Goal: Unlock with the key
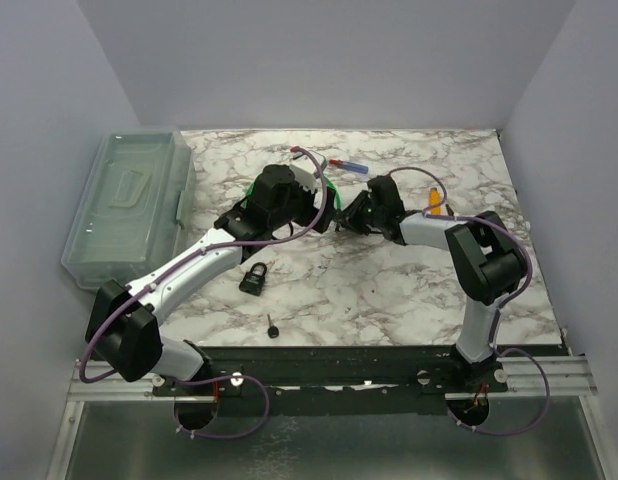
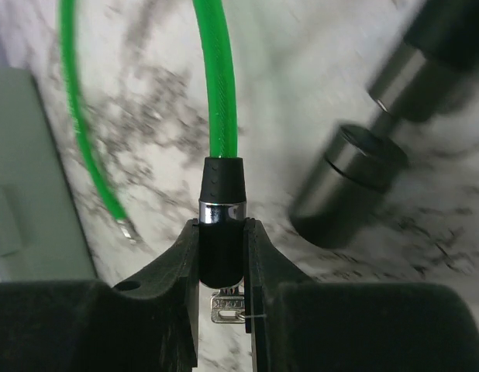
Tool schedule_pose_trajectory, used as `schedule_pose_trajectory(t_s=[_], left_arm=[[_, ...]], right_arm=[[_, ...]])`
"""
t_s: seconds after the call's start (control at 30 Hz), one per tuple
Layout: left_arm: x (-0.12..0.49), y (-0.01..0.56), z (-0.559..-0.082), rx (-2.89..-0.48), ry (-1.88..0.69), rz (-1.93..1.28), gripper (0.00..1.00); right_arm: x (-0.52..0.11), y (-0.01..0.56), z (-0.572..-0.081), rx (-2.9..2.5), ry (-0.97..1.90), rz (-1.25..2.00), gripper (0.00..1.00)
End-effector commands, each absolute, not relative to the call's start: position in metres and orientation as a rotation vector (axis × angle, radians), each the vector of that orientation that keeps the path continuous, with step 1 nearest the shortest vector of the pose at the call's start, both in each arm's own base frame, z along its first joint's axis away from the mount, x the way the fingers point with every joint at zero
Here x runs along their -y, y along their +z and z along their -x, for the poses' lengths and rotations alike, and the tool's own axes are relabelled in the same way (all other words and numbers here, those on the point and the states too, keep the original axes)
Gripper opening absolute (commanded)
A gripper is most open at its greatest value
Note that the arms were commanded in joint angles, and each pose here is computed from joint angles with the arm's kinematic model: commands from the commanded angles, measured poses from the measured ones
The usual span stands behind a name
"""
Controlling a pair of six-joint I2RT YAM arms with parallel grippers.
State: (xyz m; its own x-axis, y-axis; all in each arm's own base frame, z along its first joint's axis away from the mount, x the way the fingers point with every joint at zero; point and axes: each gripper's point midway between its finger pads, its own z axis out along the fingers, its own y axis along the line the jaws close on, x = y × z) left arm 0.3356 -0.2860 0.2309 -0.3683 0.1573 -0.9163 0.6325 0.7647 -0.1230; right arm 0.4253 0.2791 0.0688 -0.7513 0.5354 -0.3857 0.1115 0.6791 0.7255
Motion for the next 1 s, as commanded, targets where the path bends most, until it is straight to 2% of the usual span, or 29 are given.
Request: schedule_pose_trajectory(t_s=[0.0,0.17,0.4,0.53,0.63,0.73,0.8,0.97], left_arm=[[0.272,0.239,-0.354,-1.925,-0.497,-0.486,0.89],[0.272,0.232,-0.356,-1.939,-0.489,-0.488,0.87],[0.269,0.228,-0.358,-1.945,-0.462,-0.485,0.86],[0.266,0.229,-0.36,-1.944,-0.441,-0.473,0.85],[0.265,0.228,-0.362,-1.945,-0.431,-0.466,0.85],[0.263,0.228,-0.362,-1.946,-0.419,-0.461,0.85],[0.262,0.228,-0.363,-1.945,-0.409,-0.457,0.85],[0.258,0.227,-0.366,-1.944,-0.382,-0.444,0.85]], right_arm=[[-0.29,0.072,-0.399,-2.297,1.041,-0.46,0.0],[-0.287,0.058,-0.387,-2.332,1.042,-0.457,0.01],[-0.292,0.066,-0.393,-2.342,1.042,-0.406,0.12],[-0.295,0.066,-0.395,-2.352,1.046,-0.394,0.35],[-0.297,0.069,-0.397,-2.333,1.065,-0.381,0.46],[-0.299,0.073,-0.403,-2.321,1.056,-0.36,0.62],[-0.3,0.077,-0.407,-2.315,1.041,-0.347,0.67],[-0.301,0.097,-0.417,-2.277,1.017,-0.268,0.73]])
